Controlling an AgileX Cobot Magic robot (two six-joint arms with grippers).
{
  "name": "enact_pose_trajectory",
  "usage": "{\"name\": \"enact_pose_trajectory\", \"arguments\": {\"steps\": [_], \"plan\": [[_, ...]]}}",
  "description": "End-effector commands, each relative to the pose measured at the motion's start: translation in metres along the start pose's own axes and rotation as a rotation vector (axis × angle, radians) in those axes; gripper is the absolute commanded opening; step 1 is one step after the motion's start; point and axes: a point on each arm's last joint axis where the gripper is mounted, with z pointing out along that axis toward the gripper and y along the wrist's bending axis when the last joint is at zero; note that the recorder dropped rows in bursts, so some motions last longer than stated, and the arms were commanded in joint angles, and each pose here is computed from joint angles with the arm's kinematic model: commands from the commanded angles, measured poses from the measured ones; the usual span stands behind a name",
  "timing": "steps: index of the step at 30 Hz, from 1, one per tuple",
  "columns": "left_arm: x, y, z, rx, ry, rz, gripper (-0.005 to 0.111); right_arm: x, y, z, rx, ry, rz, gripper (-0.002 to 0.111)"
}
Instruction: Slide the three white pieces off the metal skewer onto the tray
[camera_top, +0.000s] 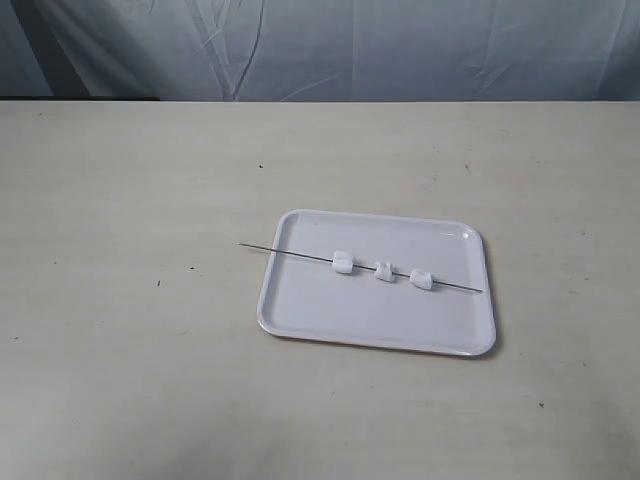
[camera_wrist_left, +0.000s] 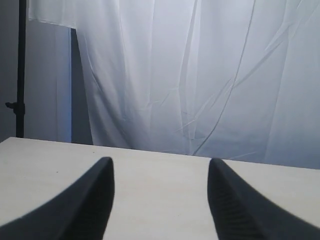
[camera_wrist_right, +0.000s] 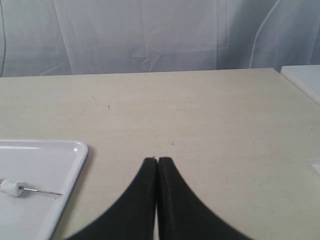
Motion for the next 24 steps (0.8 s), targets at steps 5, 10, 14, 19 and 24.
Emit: {"name": "enact_pose_trajectory", "arguments": {"steps": [5, 10, 14, 19, 24], "plan": [[-0.002, 0.001, -0.001, -0.004, -0.024, -0.105, 0.053, -0.001, 0.0, 0.0, 0.003, -0.009, -0.003, -0.001], [-0.009, 0.0, -0.001, -0.004, -0.051, -0.144, 0.053, -0.001, 0.0, 0.0, 0.003, -0.009, -0.003, -0.001], [-0.021, 0.0, -0.001, 0.01, -0.129, -0.28, 0.053, -0.001, 0.0, 0.0, 0.003, -0.009, -0.003, -0.001], [-0.045, -0.006, -0.005, 0.074, -0.305, -0.209, 0.053, -0.001, 0.0, 0.0, 0.005, -0.009, -0.009, -0.001], [-0.039, -0.004, 0.0, -0.001, -0.019, -0.08, 0.029, -0.001, 0.0, 0.0, 0.004, -0.009, -0.007, -0.001]]}}
